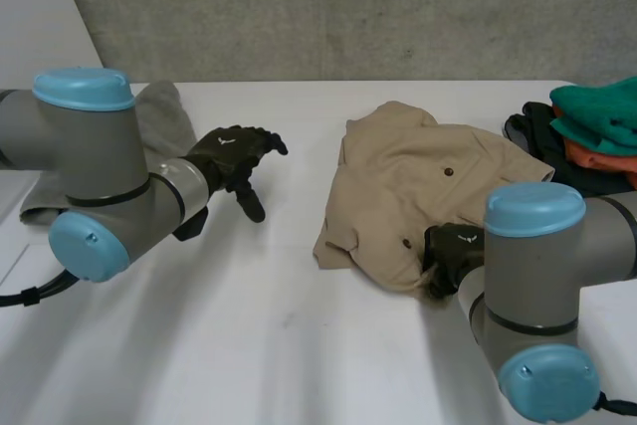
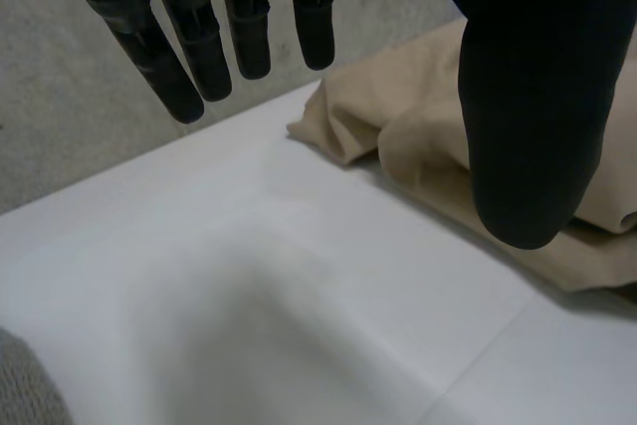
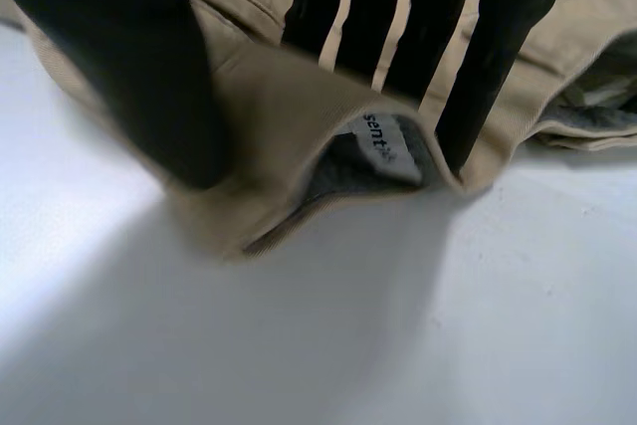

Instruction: Fold the laundry.

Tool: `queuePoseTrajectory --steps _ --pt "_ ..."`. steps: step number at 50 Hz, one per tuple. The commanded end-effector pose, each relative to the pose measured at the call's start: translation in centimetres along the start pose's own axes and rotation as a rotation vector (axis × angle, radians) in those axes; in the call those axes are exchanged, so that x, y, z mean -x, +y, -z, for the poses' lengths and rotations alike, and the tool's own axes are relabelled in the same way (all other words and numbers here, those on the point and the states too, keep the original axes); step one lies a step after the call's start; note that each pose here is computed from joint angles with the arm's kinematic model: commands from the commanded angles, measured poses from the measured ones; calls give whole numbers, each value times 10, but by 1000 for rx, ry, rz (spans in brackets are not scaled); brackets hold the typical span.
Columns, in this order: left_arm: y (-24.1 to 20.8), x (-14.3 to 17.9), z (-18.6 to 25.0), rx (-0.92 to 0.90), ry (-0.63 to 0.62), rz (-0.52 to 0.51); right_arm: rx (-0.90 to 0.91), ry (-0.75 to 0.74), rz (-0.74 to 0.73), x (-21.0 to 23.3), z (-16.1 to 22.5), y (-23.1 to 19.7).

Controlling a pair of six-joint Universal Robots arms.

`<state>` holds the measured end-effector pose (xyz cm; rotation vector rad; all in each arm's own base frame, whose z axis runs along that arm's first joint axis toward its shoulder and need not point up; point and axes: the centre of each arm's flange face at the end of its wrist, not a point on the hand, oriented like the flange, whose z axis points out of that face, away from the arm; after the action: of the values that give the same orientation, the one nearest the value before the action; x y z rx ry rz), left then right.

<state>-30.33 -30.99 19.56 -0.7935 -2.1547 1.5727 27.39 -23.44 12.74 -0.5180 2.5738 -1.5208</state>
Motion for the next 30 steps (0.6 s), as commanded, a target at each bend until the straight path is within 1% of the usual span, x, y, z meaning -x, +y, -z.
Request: queuePoseTrajectory --steps 1,8,9,13,18,23,25,30 --pt "0 -13 10 -17 -6 6 -128 -15 21 0 6 -33" --pt "10 -24 3 -7 4 49 -317 -42 89 -1 52 -87" --pt "12 -31 0 -1 22 54 -355 -55 109 1 63 -96" --pt "19 -42 -11 16 66 67 -444 -92 143 6 86 -118" --pt "30 -56 -19 84 100 97 -500 -147 157 14 110 -134" --pt "39 -81 -21 132 149 134 -521 -217 155 23 133 -143" --pt "42 -90 -21 144 163 161 -532 -249 145 28 146 -147" --pt "41 -102 -15 155 170 242 -568 -265 126 29 159 -154"
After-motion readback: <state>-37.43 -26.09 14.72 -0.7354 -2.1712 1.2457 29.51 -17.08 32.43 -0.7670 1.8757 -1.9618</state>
